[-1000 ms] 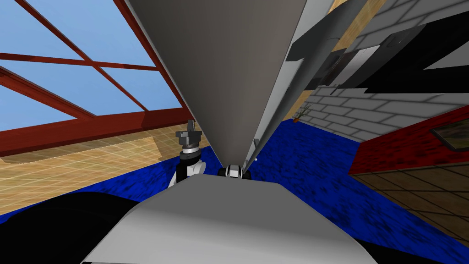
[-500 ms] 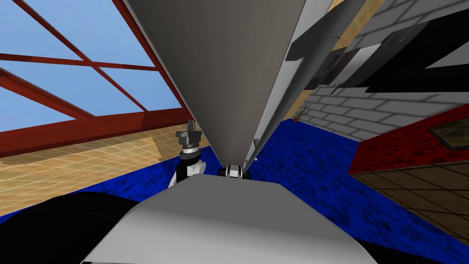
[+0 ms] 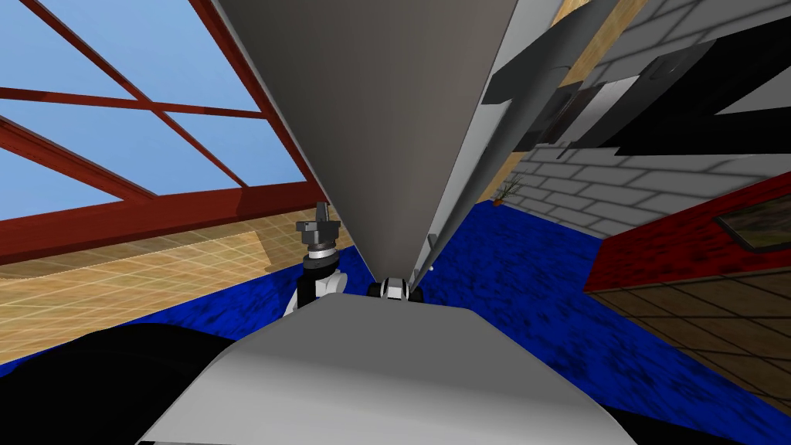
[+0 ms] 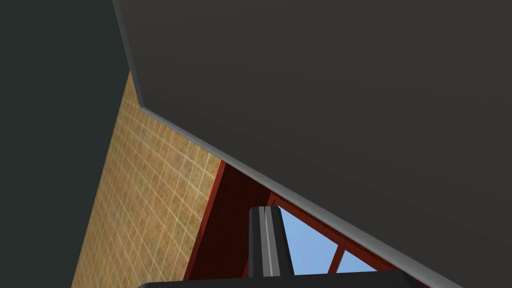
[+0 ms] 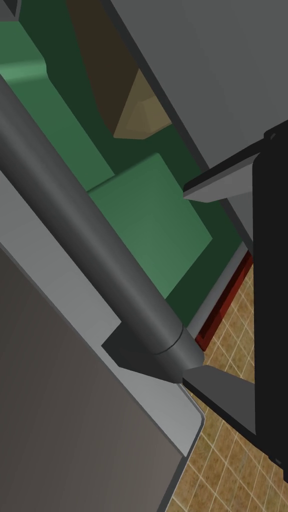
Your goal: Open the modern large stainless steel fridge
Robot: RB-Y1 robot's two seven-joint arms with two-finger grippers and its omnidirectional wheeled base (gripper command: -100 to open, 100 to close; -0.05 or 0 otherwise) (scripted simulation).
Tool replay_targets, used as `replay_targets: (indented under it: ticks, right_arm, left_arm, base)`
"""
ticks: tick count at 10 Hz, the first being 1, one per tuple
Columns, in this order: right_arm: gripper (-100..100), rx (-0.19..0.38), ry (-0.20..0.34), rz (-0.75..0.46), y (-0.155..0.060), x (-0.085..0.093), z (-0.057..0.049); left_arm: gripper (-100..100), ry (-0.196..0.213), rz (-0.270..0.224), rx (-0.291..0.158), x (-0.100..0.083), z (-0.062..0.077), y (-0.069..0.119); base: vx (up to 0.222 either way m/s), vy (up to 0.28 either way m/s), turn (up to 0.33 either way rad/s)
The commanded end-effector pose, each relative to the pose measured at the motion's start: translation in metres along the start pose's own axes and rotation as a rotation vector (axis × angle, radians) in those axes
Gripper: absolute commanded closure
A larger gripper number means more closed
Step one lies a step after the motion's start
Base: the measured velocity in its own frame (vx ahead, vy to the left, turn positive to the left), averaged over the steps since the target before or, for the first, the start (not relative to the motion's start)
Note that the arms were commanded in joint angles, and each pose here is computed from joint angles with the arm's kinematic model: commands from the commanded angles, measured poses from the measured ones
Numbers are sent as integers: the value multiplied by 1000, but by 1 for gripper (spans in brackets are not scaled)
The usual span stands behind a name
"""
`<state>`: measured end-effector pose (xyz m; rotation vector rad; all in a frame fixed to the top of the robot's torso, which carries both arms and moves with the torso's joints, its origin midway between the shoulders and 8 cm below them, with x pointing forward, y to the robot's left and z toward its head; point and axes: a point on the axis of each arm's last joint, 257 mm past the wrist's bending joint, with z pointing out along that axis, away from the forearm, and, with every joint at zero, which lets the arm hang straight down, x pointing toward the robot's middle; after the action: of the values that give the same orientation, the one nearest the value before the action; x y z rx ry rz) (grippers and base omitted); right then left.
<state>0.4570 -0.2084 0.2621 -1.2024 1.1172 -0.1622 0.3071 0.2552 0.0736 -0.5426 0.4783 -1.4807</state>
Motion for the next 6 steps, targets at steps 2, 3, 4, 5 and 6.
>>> replay_targets:
  ticks: [2,3,4,5,6]
  right_arm:
    - [100,17,10,18,-1,14,-2]
    - [100,36,31,25,-8,24,-4]
    - [100,46,42,28,-12,29,-5]
    - [100,56,52,30,-16,35,-6]
    - [100,75,72,36,-23,45,-9]
  left_arm:
    - [0,0,0,0,0,0,0]
    - [0,0,0,0,0,0,0]
    - [0,0,0,0,0,0,0]
    - [0,0,0,0,0,0,0]
    - [0,0,0,0,0,0,0]
  base:
    - [0,-16,3]
    - [-83,72,-155]
    - [-137,131,-236]
    - [-154,148,-147]
    - [-202,190,-207]
